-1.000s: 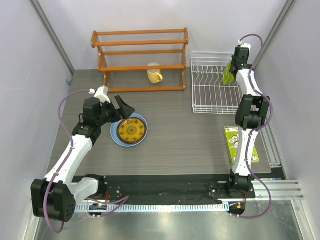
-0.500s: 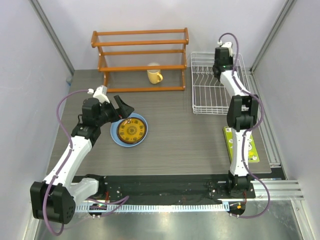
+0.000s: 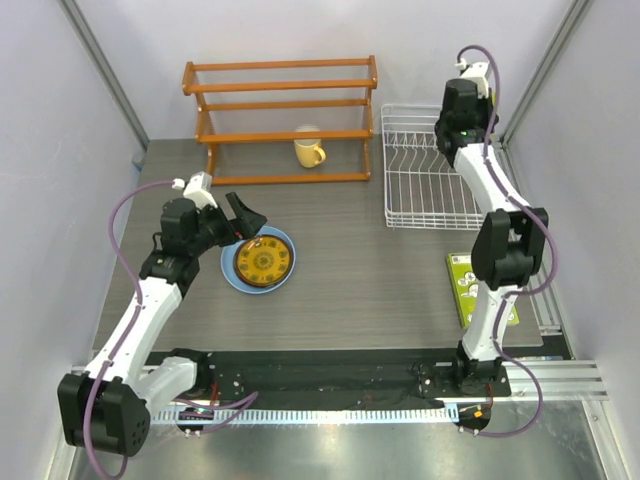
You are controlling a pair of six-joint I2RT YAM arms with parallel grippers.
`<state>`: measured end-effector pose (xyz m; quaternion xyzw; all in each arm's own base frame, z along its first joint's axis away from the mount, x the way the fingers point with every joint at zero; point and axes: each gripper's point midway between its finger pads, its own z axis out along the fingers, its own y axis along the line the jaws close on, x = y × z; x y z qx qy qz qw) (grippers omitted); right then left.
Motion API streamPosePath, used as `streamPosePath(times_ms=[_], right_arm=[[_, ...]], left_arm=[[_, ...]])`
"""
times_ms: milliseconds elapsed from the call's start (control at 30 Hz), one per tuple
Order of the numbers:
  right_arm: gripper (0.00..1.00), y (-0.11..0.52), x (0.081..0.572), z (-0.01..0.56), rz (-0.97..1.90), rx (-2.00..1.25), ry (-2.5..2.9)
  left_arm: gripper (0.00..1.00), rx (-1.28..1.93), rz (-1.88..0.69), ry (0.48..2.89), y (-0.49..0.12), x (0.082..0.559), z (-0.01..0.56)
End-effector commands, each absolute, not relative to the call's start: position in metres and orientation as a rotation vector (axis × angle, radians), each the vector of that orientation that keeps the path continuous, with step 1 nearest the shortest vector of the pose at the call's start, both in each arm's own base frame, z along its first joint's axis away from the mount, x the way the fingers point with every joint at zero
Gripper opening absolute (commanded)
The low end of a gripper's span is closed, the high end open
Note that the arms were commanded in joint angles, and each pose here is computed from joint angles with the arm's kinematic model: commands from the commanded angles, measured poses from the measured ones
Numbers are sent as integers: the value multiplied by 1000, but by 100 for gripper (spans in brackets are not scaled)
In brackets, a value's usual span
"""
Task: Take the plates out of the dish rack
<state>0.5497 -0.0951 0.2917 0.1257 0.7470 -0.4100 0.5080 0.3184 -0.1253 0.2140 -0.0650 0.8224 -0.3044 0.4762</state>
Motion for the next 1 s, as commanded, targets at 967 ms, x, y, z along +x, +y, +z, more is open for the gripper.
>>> streamPosePath(times_ms=[967], right_arm=[[7,243,331,270,1263,40,1923]], left_arm=[[88,-126,-1100,1803,-193,326,202]])
